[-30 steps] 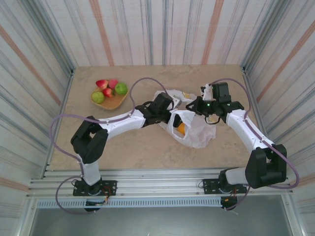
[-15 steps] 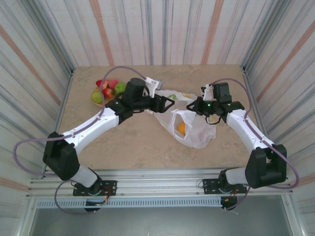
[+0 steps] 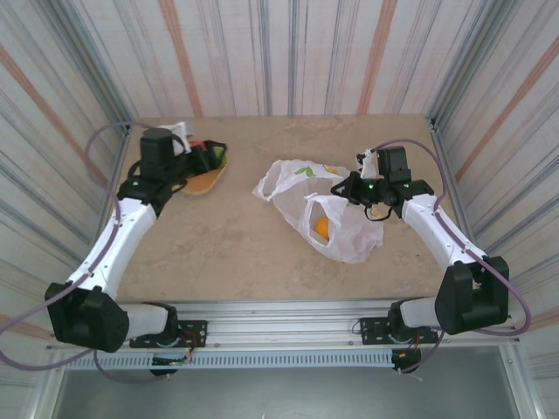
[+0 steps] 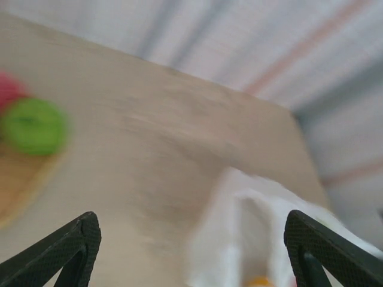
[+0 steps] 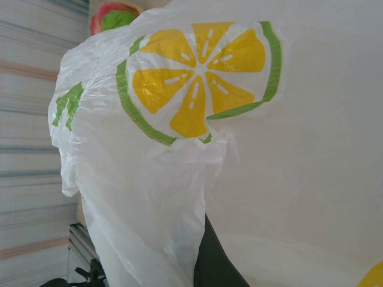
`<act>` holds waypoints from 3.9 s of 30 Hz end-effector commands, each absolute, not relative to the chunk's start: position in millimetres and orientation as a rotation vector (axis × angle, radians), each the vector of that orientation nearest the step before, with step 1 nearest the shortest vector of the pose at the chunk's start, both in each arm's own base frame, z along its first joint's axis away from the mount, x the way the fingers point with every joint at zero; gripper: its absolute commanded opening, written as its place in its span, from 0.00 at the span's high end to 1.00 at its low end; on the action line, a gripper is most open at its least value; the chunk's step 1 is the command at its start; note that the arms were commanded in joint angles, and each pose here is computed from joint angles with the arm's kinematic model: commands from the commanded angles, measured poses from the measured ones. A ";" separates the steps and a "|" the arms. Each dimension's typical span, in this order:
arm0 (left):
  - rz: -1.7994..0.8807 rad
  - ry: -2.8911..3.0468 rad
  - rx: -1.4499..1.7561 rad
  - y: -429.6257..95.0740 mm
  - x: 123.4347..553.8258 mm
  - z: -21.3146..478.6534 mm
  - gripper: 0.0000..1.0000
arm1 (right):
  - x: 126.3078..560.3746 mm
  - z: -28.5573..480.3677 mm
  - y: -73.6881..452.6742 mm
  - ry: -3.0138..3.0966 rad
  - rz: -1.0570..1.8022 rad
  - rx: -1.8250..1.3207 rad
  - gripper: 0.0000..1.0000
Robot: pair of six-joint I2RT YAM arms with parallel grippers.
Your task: Place the fruits into the plastic bag
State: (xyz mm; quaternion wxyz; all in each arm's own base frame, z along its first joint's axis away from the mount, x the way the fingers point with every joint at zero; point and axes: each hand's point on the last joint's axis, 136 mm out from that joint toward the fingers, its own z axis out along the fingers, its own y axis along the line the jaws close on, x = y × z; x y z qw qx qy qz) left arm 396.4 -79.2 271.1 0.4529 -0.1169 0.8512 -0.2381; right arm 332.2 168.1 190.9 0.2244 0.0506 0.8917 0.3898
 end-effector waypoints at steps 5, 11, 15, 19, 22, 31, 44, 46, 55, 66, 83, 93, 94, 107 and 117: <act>-0.182 2.277 -0.581 24.4 418.4 193.4 0.07 | 333.9 194.9 175.0 2.448 1.098 0.070 1.00; -0.065 2.420 -0.591 48.8 453.9 150.8 0.01 | 334.6 192.7 177.2 2.451 1.112 0.066 1.00; -0.046 2.492 -0.564 51.1 474.2 128.9 0.01 | 334.7 191.7 176.9 2.451 1.109 0.067 1.00; -0.038 2.538 -0.559 53.2 487.2 113.2 0.04 | 334.8 191.0 176.8 2.453 1.109 0.070 1.00; -0.039 2.564 -0.554 52.5 493.9 101.8 0.07 | 334.8 191.4 176.5 2.452 1.108 0.073 1.00; -0.023 2.619 -0.556 54.9 502.7 75.4 0.14 | 332.1 190.7 175.9 2.458 1.104 0.079 1.00; -0.037 2.651 -0.559 53.8 504.6 56.8 0.23 | 328.0 190.2 174.4 2.458 1.097 0.083 1.00; -0.037 2.649 -0.560 54.5 504.7 57.3 0.25 | 327.3 189.3 174.4 2.461 1.098 0.084 1.00; -0.070 2.524 -0.590 53.8 493.5 111.6 0.36 | 326.4 194.6 173.1 2.449 1.088 0.082 1.00; -0.628 2.251 -0.518 -26.6 416.3 200.4 0.40 | 331.8 197.4 173.1 2.445 1.080 0.078 1.00; -1.001 2.101 0.568 -323.0 292.0 262.7 0.41 | 332.5 197.1 174.1 2.442 1.083 0.078 1.00; -0.928 2.223 0.745 -359.1 304.7 212.6 0.41 | 325.1 200.7 173.5 2.434 1.093 0.081 1.00; -0.902 2.226 0.768 -361.3 304.4 207.2 0.40 | 326.3 202.6 173.7 2.426 1.100 0.086 1.00; -0.708 2.346 0.537 -386.8 341.8 145.5 0.38 | 333.4 200.5 178.1 2.423 1.151 0.146 1.00; -0.780 2.361 0.408 -414.0 356.9 121.5 0.33 | 335.2 199.2 180.8 2.423 1.166 0.139 1.00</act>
